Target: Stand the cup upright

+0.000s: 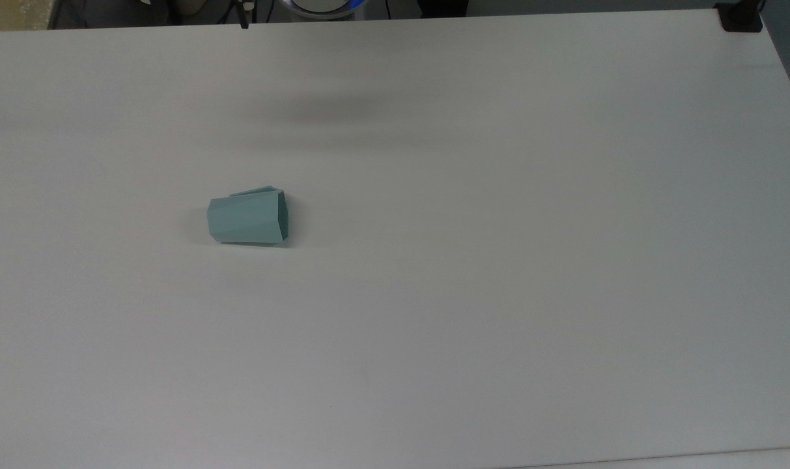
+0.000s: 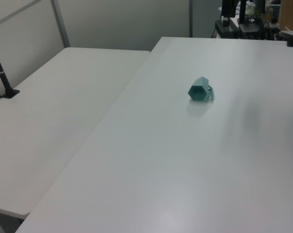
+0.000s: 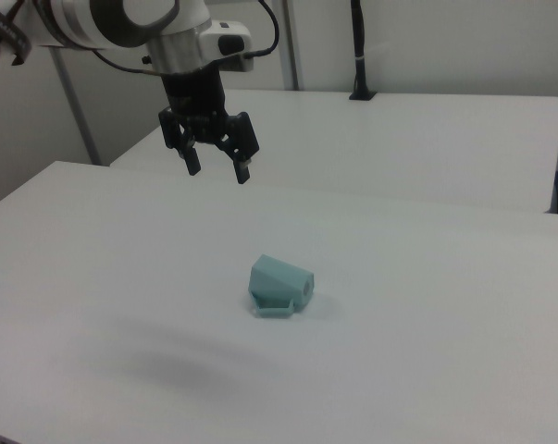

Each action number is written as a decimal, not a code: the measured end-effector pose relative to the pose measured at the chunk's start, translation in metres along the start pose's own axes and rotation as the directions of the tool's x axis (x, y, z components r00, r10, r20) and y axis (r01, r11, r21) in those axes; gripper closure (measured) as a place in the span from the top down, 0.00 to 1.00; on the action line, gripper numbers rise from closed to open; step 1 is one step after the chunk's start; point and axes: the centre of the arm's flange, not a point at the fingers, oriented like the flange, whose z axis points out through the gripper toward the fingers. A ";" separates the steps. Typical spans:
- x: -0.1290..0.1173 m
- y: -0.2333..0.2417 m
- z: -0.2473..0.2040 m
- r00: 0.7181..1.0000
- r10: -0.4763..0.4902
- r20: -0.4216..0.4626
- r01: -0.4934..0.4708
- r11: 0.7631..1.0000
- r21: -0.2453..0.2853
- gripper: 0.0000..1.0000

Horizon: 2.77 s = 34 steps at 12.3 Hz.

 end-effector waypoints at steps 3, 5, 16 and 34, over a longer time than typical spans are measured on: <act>-0.001 0.017 0.000 1.000 0.026 -0.001 -0.026 1.000 0.003 1.00; -0.004 0.044 0.000 0.998 0.058 -0.002 -0.058 0.998 0.025 1.00; 0.001 0.018 -0.002 0.999 0.040 -0.022 -0.039 0.998 0.049 1.00; 0.049 -0.240 0.179 0.981 -0.156 -0.114 0.029 0.703 -0.711 1.00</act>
